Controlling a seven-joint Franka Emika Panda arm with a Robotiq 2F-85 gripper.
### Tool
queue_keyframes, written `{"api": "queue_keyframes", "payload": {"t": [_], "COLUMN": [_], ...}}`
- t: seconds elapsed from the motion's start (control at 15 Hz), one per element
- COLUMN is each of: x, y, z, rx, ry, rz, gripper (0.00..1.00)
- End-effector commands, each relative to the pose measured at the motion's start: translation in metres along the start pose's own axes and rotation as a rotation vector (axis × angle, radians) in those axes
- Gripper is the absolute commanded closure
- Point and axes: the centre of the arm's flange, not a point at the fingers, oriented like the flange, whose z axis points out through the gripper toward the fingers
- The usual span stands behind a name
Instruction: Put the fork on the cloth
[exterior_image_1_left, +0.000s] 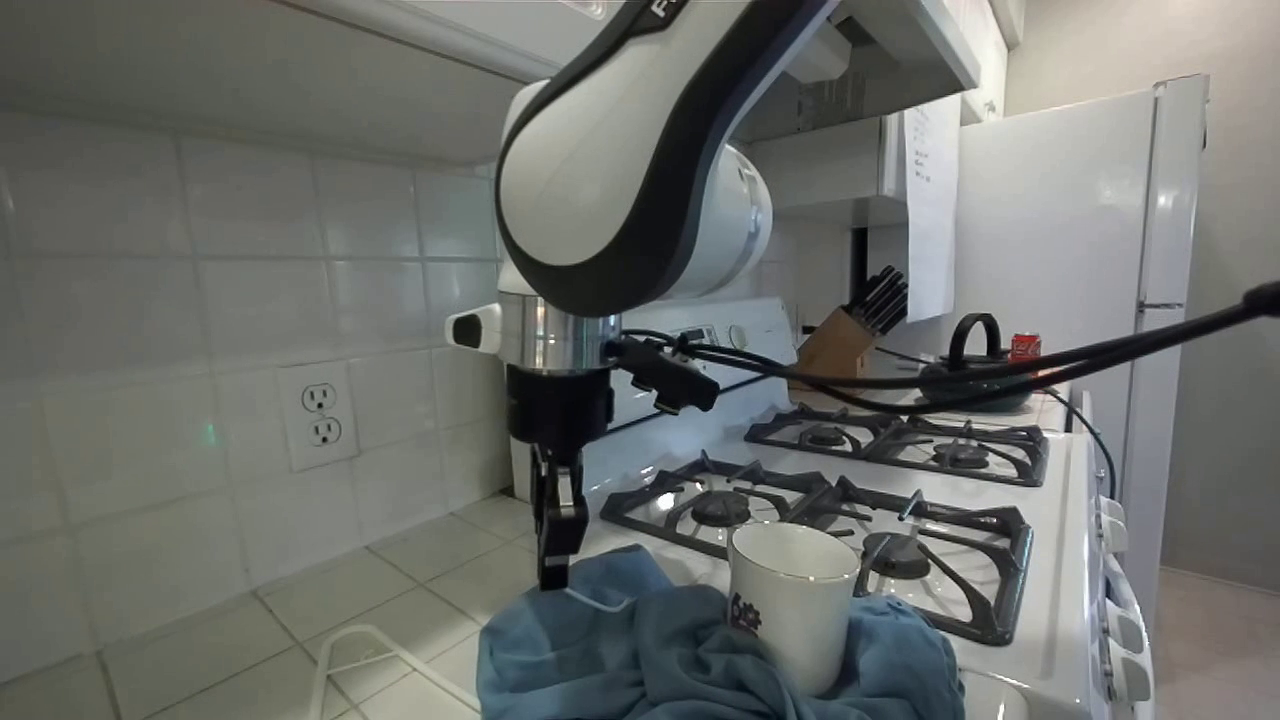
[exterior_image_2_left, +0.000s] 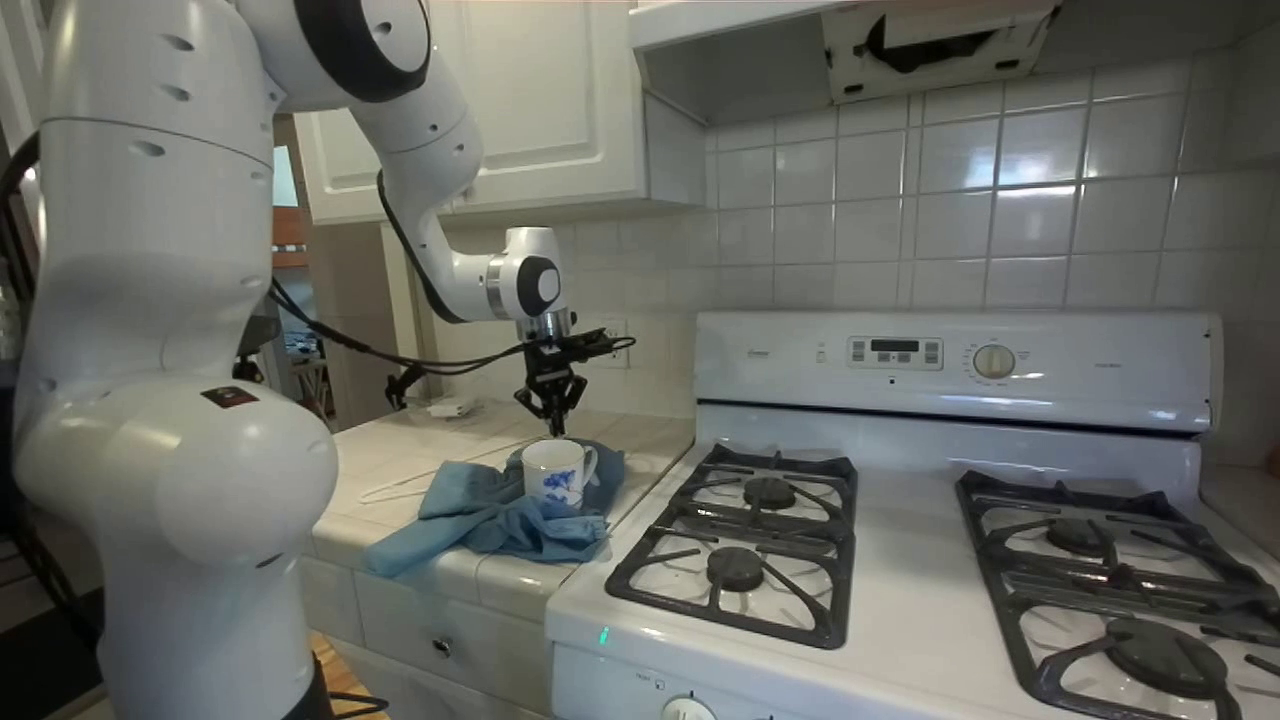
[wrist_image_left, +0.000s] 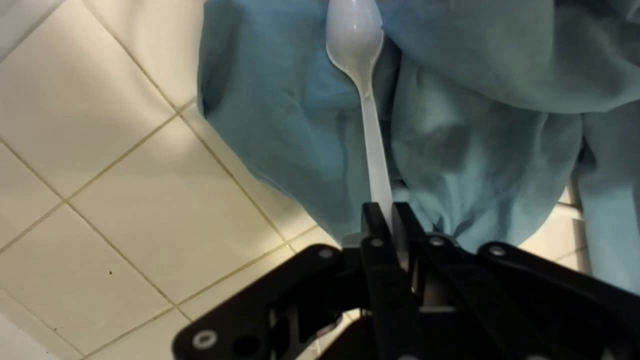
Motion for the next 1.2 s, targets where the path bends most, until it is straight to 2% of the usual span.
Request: {"api": "queue_keyframes", "payload": {"t": [0.0, 0.07, 0.2, 0.33, 0.53, 0.73, 1.13], "x": [0.009, 0.010, 0.012, 0.016, 0.020, 0.010, -0.024], "y": [-0.001, -0.002, -0.005, -0.011, -0.023, -0.036, -0.058], "z": [0.012, 0.013, 0.012, -0.001, -0.026, -0.057, -0.116], "rx": [-0.002, -0.002, 0.004, -0.008, -0.033, -0.063, -0.135], "ry": [0.015, 0.016, 0.021, 0.022, 0.032, 0.080, 0.132], "rz": [0.023, 0.028, 0.047, 0.096, 0.274, 0.437, 0.755], "gripper": [0.98, 0.67, 0.59, 0.45, 0.23, 0.02, 0.00]}}
